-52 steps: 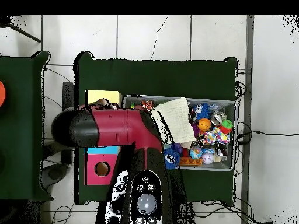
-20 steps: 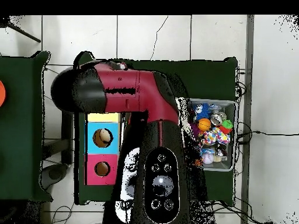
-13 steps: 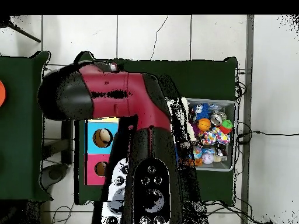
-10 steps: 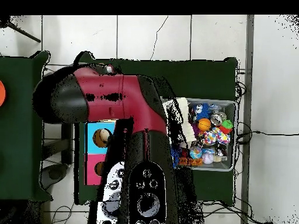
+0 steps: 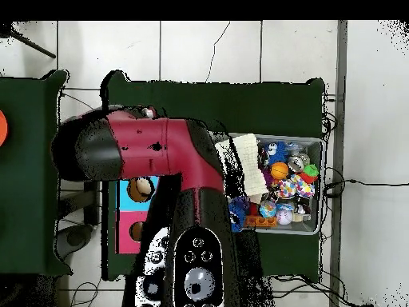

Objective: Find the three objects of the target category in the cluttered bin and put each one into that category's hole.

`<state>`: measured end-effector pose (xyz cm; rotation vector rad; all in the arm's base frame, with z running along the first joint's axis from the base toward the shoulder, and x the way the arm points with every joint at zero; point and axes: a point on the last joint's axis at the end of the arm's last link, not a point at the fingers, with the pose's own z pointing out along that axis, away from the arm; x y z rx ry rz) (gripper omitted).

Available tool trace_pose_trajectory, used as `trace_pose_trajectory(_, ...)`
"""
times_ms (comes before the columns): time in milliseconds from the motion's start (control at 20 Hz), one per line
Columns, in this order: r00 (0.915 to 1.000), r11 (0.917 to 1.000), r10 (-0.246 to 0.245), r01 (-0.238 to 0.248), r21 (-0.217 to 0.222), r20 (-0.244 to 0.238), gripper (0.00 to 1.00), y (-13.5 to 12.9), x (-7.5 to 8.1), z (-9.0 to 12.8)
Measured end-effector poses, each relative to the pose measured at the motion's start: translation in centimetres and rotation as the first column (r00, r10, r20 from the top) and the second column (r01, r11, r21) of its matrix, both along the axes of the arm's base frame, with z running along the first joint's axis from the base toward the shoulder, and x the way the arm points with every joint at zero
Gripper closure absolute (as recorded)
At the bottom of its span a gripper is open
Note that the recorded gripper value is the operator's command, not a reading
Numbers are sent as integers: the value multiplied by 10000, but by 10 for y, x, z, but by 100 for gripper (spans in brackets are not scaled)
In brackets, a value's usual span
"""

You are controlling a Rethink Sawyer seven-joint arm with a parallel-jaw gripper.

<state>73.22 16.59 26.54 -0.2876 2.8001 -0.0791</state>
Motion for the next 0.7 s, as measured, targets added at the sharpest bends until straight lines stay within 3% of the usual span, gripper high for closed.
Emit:
trace_pose_trajectory(450, 9961, 9976, -688, 688, -20, -549, 0, -50, -15, -30)
trace_pose_trajectory(700, 9949, 9963, -854, 854, -23, -538, 0, -63, -23, -43)
